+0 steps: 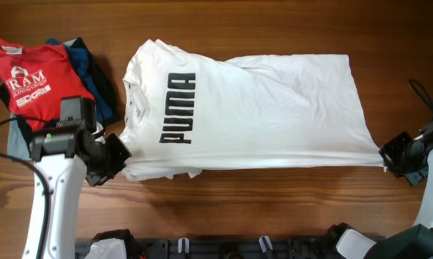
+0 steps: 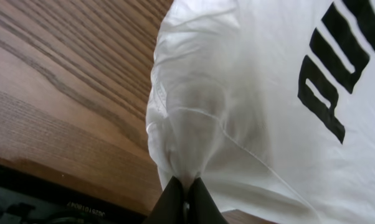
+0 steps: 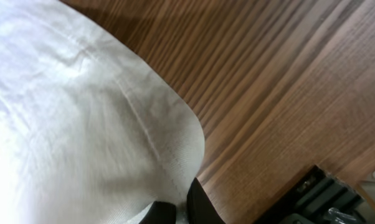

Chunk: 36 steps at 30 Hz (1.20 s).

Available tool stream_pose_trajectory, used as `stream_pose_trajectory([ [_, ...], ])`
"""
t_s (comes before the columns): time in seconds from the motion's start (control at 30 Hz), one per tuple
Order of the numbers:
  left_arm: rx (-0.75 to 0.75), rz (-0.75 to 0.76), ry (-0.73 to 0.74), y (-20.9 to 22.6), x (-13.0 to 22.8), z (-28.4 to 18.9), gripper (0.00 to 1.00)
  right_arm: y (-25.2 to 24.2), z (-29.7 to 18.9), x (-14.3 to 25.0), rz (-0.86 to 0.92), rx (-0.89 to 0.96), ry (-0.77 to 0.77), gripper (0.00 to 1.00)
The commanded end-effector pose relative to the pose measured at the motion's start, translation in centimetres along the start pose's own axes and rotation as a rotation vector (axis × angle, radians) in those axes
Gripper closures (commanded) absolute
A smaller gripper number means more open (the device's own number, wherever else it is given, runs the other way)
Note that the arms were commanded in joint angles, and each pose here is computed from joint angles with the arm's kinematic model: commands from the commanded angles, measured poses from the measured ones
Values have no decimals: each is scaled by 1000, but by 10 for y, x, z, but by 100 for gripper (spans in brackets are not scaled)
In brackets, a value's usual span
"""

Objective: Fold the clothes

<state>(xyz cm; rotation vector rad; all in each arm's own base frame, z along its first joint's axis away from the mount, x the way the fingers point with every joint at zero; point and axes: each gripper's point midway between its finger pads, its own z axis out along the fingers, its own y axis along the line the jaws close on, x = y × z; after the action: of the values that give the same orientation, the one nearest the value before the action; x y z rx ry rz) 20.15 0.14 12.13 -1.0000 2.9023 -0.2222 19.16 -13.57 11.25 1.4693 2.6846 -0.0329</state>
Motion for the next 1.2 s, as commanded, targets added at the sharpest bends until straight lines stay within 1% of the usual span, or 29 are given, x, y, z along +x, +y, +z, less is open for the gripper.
stream_pose_trajectory([
  [0.0,-26,-60,-82,13,-1,-13,96,-16,-11,-6,56,63,-79,96],
  [0.23,-12,-154,-235,24,-4,-37,96,-18,-25,-7,97,44,-146,96],
  [0.33,-10,-155,-272,26,-6,-43,96,-18,-27,-7,96,41,-153,96],
  [0.63,-3,-154,-273,20,-16,-38,96,-20,-14,-2,65,51,-132,96],
  [0.8,-25,-155,-236,18,-20,-28,96,-18,-11,0,63,38,-125,96],
  [0.87,-1,-143,-213,12,-20,-25,96,-10,-11,-1,24,-4,-122,96],
  [0.9,26,-114,-212,6,-21,-25,96,-1,-12,-2,-17,-53,-119,96],
  [1.03,182,-3,-264,-26,-31,-45,96,26,-28,-7,-86,-197,-142,96],
  [1.1,227,34,-322,-35,-37,-66,96,37,-50,-13,-129,-259,-187,96],
  [1.17,263,74,-393,-41,-41,-91,96,43,-83,-20,-153,-303,-266,96],
])
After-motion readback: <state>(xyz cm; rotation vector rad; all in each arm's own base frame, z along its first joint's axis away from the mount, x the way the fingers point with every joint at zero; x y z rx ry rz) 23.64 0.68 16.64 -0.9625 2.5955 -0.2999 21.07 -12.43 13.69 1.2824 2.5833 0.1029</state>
